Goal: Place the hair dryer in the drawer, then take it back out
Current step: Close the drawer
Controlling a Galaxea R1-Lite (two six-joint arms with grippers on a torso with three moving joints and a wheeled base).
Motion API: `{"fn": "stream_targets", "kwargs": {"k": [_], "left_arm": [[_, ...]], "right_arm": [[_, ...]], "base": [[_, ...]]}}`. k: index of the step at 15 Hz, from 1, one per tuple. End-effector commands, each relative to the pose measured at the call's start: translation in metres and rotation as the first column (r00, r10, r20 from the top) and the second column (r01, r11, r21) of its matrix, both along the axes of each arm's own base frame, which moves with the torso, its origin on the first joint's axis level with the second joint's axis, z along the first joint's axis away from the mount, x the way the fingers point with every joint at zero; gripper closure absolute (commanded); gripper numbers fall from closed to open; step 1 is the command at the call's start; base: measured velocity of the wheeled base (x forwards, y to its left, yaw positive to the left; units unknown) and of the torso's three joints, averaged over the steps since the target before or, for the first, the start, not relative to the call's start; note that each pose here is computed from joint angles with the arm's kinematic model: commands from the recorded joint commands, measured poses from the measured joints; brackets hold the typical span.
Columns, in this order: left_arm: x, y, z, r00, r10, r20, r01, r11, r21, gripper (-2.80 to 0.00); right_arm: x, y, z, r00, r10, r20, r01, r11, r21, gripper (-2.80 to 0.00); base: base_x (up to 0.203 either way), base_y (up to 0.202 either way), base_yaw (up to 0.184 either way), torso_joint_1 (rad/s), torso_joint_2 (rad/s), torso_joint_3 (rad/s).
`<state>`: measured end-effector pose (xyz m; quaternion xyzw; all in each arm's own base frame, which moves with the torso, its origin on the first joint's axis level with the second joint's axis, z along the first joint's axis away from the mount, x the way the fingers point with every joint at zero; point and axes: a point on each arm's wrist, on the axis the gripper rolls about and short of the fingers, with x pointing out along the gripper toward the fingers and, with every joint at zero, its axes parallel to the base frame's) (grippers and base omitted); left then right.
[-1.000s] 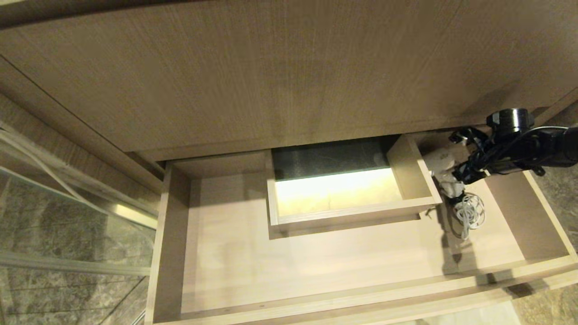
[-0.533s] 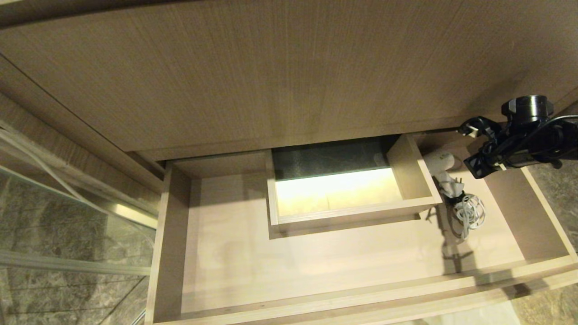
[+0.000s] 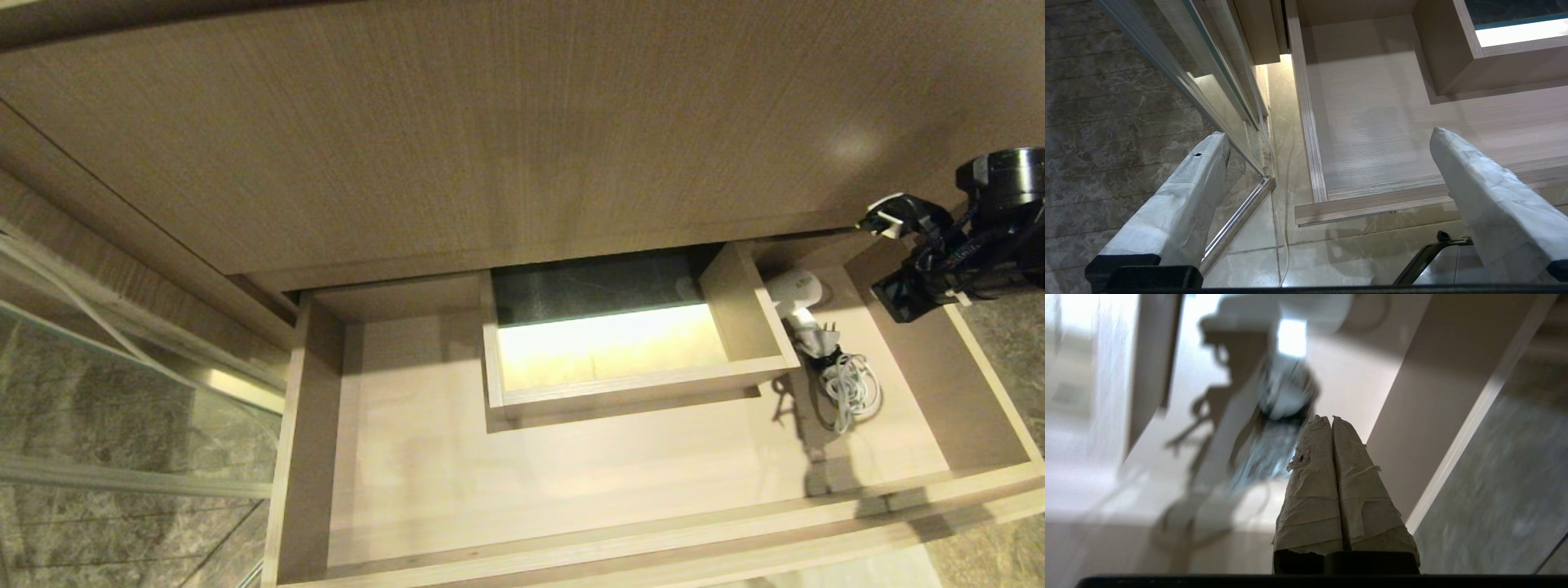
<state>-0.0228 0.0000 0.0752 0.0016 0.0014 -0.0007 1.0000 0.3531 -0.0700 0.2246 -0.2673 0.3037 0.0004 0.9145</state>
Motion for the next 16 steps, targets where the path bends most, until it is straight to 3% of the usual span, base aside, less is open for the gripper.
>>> {"fn": "stream_targets", "kwargs": {"k": [1, 3, 5, 10, 12, 16], "left_arm": [[0.0, 0.0, 0.0, 1.0, 0.0, 0.0, 0.0, 1.0, 0.0, -2.8], [0.0, 0.0, 0.0, 1.0, 0.0, 0.0, 0.0, 1.0, 0.0, -2.8], [0.0, 0.0, 0.0, 1.0, 0.0, 0.0, 0.0, 1.0, 0.0, -2.8], [0.0, 0.0, 0.0, 1.0, 0.0, 0.0, 0.0, 1.0, 0.0, -2.8], [0.0, 0.0, 0.0, 1.0, 0.0, 0.0, 0.0, 1.0, 0.0, -2.8], [0.0, 0.0, 0.0, 1.0, 0.0, 0.0, 0.0, 1.0, 0.0, -2.8]], "right_arm": [[-0.033, 0.007, 0.024, 0.999, 0.003, 0.037, -0.002, 1.0, -0.01, 0.0], [-0.068, 0.014, 0.033, 0.999, 0.002, 0.033, -0.002, 1.0, -0.011, 0.0], [-0.115, 0.023, 0.05, 0.996, 0.001, 0.088, 0.001, 1.0, -0.025, 0.0], [-0.188, 0.037, 0.048, 0.992, -0.011, 0.125, 0.017, 0.999, -0.047, 0.0], [-0.219, 0.042, 0.052, 0.988, -0.056, 0.147, 0.067, 0.995, -0.073, 0.0], [-0.231, 0.043, 0.049, 0.988, -0.083, 0.128, 0.094, 0.992, -0.082, 0.0]], "base": [[0.0, 0.0, 0.0, 0.0, 0.0, 0.0], [0.0, 0.0, 0.0, 0.0, 0.0, 0.0], [0.0, 0.0, 0.0, 0.0, 0.0, 0.0], [0.0, 0.0, 0.0, 0.0, 0.0, 0.0], [0.0, 0.0, 0.0, 0.0, 0.0, 0.0], [0.0, 0.0, 0.0, 0.0, 0.0, 0.0]]}}
